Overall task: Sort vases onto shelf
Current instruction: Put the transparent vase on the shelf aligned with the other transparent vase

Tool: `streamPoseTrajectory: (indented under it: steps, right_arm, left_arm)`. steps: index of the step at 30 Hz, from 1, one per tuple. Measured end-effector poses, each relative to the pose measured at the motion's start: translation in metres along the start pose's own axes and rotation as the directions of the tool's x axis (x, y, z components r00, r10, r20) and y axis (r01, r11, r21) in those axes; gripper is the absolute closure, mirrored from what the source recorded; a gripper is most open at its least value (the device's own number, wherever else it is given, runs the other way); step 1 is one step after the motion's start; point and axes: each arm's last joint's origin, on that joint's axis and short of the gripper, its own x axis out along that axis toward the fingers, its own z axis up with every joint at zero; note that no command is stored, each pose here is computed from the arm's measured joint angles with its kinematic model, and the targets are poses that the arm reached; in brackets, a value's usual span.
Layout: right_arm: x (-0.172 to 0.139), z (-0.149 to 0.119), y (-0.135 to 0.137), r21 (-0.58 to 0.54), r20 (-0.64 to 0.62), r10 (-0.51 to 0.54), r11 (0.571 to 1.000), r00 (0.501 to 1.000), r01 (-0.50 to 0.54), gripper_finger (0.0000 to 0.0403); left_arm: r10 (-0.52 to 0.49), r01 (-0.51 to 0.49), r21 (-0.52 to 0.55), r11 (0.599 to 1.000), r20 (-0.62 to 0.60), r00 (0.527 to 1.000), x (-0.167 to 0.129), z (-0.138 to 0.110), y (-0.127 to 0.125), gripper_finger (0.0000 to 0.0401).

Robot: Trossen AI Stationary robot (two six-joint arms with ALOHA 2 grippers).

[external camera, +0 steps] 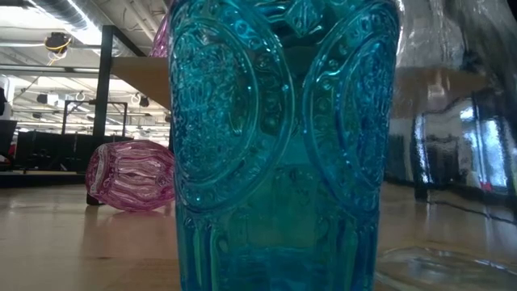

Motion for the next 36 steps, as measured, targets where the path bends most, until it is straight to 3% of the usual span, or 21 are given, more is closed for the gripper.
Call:
streamPoseTrajectory:
  steps: [3, 10, 15, 19, 27, 32, 36]
  right_arm:
    - [-0.001, 0.000, 0.000, 0.011, -0.002, 0.009, 1.000, 1.000, -0.009, 0.0203]
    - [-0.011, 0.001, 0.004, 0.056, -0.001, 0.030, 0.998, 1.000, -0.030, 0.0204]
    - [-0.049, 0.007, 0.009, 0.044, 0.096, -0.014, 0.999, 0.995, 0.010, 0.0204]
    - [-0.084, 0.009, 0.011, 0.062, 0.179, 0.006, 0.998, 0.984, -0.017, 0.0204]
    - [-0.118, -0.022, 0.028, 0.056, 0.082, 0.082, 0.995, 0.993, -0.087, 0.0204]
    - [-0.142, -0.028, 0.043, 0.087, 0.184, 0.208, 0.970, 0.961, -0.227, 0.0204]
    - [-0.159, -0.038, 0.038, 0.150, 0.253, 0.120, 0.975, 0.960, -0.161, 0.0204]
  left_arm:
    - [0.000, 0.000, 0.000, 1.000, 0.000, 1.000, 0.000, 0.000, 0.000, 0.0401]
    - [0.000, 0.000, 0.000, 1.000, 0.000, 1.000, 0.000, 0.000, 0.000, 0.0401]
    - [0.000, 0.000, 0.001, 1.000, 0.000, 1.000, 0.000, 0.000, 0.000, 0.0401]
    - [0.000, 0.000, 0.001, 1.000, 0.000, 1.000, 0.000, 0.000, 0.000, 0.0401]
    - [-0.025, 0.025, 0.014, 1.000, 0.000, 1.000, -0.001, -0.001, -0.005, 0.0401]
    - [-0.233, 0.235, 0.051, 0.971, -0.040, 0.972, 0.002, -0.001, -0.016, 0.0401]
    - [-0.313, 0.321, 0.104, 0.941, -0.088, 0.946, 0.013, 0.000, -0.033, 0.0401]
